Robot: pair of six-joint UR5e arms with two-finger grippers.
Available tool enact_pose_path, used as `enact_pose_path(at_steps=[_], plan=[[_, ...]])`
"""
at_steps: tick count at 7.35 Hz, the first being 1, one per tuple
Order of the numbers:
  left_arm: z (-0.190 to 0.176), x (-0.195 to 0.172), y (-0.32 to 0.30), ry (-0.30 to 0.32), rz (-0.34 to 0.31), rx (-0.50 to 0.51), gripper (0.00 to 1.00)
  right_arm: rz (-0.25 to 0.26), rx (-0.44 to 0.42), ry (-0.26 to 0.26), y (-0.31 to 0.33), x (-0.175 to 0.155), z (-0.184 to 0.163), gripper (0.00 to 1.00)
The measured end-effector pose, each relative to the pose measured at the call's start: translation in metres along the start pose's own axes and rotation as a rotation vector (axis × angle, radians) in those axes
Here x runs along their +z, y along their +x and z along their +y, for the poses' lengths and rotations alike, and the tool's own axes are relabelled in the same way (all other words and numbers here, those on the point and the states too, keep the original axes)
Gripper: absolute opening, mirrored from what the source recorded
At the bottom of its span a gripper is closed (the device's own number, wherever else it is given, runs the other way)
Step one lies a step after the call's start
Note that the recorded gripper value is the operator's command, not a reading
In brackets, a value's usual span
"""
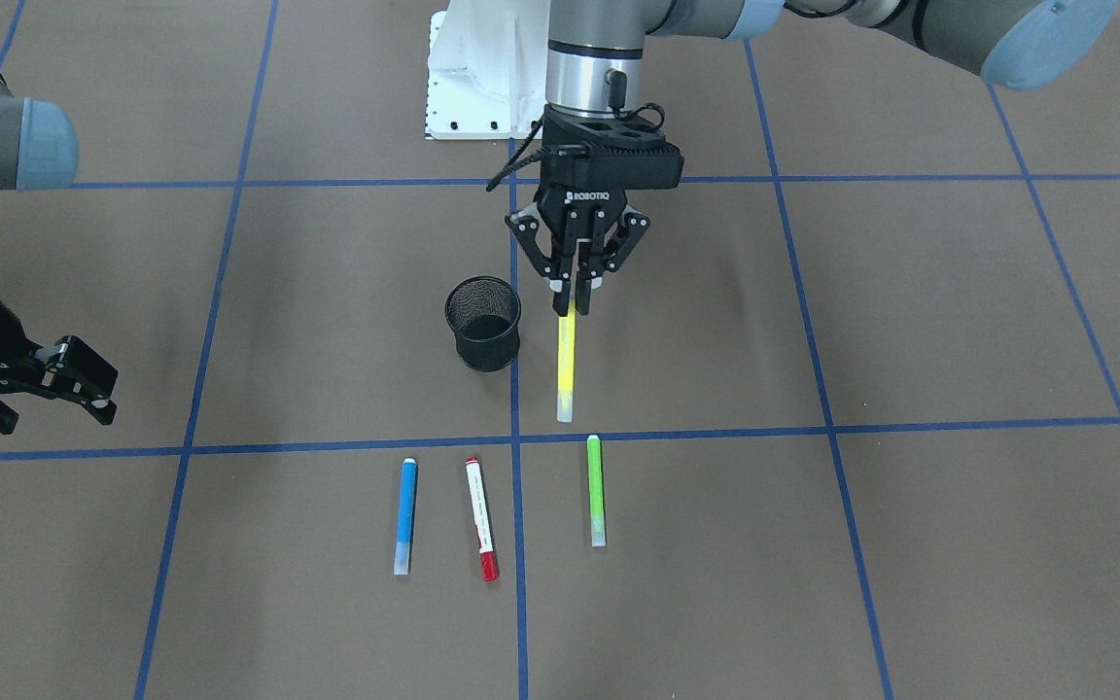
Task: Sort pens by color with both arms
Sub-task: 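Lift the yellow highlighter out and carry it beyond the cup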
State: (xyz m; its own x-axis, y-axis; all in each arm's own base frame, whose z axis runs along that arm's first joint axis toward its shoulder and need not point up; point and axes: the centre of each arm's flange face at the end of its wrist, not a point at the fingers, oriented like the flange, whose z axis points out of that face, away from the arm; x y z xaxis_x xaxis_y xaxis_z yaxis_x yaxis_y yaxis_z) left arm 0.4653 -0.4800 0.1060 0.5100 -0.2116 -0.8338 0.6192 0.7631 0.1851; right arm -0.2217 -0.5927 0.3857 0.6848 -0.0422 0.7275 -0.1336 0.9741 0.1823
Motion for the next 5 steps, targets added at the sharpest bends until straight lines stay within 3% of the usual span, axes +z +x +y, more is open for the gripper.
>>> enact_pose_path(at_steps=[3, 5], plan=[[-0.047, 0.096, -0.031, 0.134, 0.01, -0.091, 0.0, -0.007, -0.007, 0.01, -0.008, -0.004, -0.004, 0.99], [-0.052, 0.145, -0.059, 0.173, 0.009, -0.106, 0.0, -0.013, -0.013, 0.017, -0.014, -0.007, -0.008, 0.99]])
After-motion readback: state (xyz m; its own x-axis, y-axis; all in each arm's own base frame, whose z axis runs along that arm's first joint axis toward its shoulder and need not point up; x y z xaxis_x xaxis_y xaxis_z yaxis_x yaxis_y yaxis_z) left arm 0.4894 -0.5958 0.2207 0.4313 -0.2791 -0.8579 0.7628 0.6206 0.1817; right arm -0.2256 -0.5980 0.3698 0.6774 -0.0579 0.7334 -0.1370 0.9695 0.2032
